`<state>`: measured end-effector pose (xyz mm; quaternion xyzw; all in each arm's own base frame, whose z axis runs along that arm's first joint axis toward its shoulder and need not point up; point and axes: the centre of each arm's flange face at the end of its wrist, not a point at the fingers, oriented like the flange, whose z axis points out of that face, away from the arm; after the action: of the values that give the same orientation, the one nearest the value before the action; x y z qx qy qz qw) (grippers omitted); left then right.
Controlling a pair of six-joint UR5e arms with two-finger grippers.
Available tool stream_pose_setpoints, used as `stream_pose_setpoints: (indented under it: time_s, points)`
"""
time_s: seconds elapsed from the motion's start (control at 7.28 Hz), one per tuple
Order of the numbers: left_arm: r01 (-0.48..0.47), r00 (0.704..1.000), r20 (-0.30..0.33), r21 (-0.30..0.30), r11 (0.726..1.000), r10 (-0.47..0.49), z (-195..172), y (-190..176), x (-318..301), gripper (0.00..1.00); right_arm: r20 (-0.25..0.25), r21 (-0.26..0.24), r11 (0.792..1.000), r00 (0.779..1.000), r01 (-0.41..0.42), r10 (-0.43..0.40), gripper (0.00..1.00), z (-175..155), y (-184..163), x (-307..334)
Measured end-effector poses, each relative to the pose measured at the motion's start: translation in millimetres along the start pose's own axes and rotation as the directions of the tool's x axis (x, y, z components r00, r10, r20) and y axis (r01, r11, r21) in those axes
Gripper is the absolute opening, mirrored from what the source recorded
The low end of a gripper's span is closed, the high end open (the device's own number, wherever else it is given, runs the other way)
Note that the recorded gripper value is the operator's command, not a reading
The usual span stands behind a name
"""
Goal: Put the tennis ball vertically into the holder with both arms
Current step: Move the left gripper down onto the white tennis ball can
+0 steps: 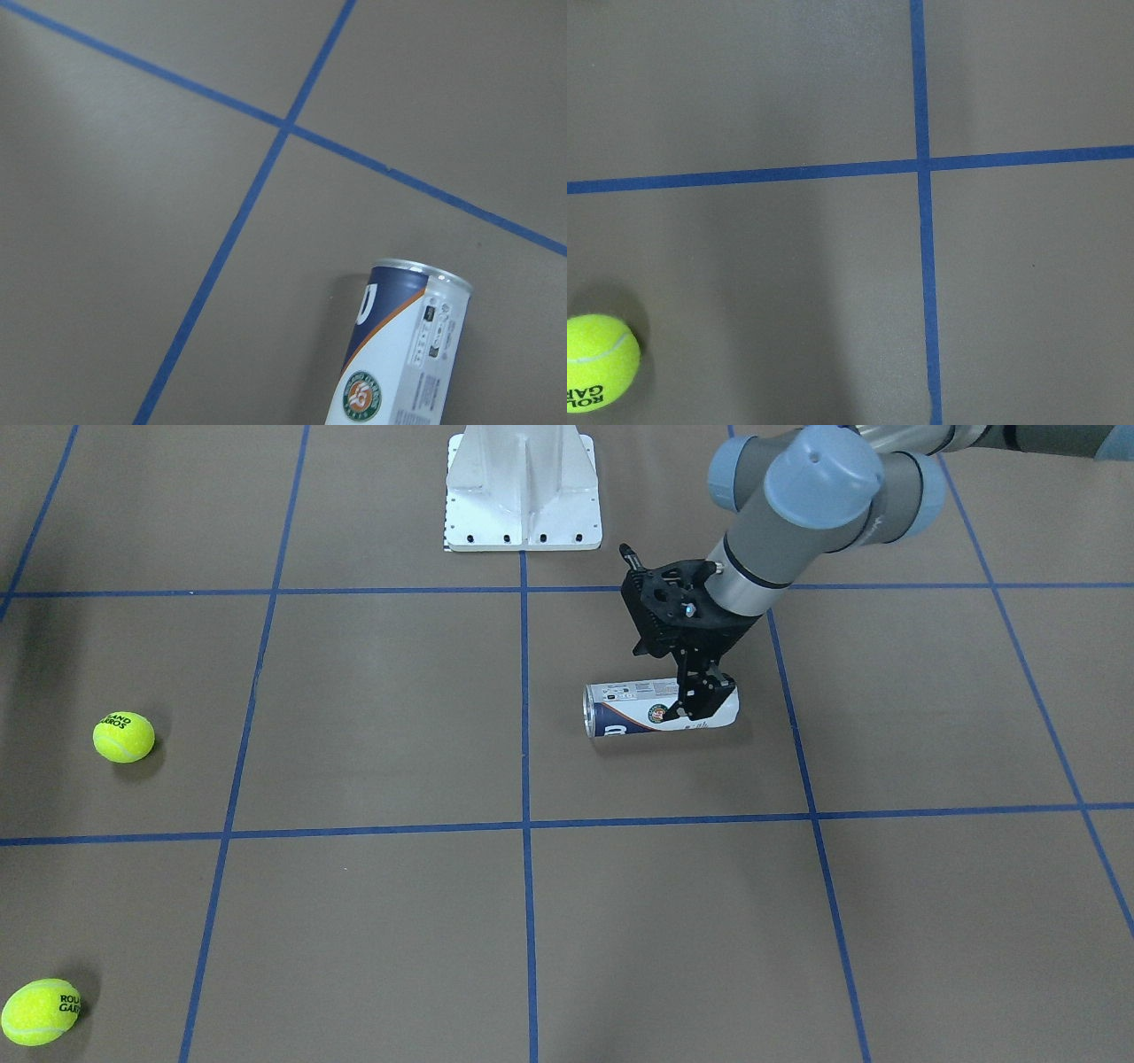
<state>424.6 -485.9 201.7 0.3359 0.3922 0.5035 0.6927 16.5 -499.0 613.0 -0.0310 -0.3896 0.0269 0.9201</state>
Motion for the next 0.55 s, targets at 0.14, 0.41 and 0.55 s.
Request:
stream_pose_setpoints:
  time_s: [0.14, 0.41, 0.55]
  points:
    - [-0.038, 0.999, 0.024, -0.012, 0.999, 0.039, 19, -14, 19, 0.98, 0.0, -0.001, 1.0, 1.0, -0.001, 0.001, 0.99, 1, 0, 1]
    - [-0.093, 0.994, 0.059, -0.062, 0.994, 0.097, 46, -30, 38, 0.98, 0.0, -0.004, 1.0, 1.0, -0.005, 0.005, 0.99, 2, 1, 3]
    - [-0.114, 0.991, 0.057, -0.105, 0.988, 0.12, 50, -42, 40, 0.98, 0.0, -0.007, 1.0, 1.0, -0.007, 0.007, 0.99, 4, 2, 4]
